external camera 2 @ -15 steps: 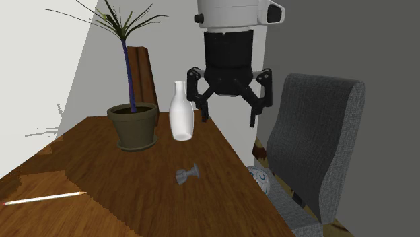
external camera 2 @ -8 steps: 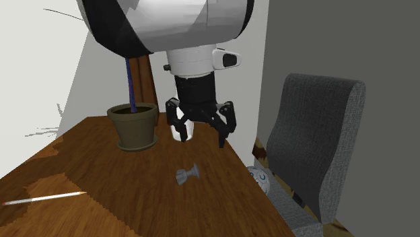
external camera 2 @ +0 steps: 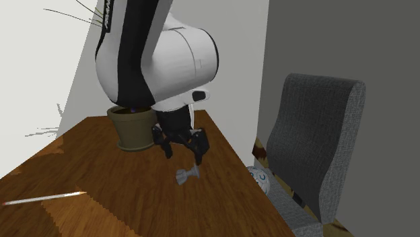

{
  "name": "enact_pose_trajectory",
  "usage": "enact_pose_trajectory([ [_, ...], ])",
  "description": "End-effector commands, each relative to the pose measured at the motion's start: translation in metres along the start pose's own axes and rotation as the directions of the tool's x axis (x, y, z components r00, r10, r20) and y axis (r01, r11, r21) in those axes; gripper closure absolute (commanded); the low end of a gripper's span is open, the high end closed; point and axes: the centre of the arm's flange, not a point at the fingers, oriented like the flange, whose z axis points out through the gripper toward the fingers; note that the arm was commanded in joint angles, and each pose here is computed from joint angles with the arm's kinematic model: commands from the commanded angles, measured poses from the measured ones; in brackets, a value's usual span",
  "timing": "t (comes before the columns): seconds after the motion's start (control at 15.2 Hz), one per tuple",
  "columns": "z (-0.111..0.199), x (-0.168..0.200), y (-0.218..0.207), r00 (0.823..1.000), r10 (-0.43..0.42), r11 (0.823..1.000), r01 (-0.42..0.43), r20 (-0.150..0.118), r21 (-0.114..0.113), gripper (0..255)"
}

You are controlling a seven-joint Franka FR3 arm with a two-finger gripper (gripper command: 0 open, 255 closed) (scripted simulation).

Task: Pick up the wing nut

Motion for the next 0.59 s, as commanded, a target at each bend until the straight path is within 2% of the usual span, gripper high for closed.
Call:
enact_pose_trajectory([
  [0.0, 0.022, 0.001, -0.020, 1.000, 0.018, 1.000, -0.018, -0.002, -0.011, 0],
  [0.53, 0.063, -0.005, -0.026, 1.000, 0.022, 1.000, -0.022, -0.002, -0.013, 0],
])
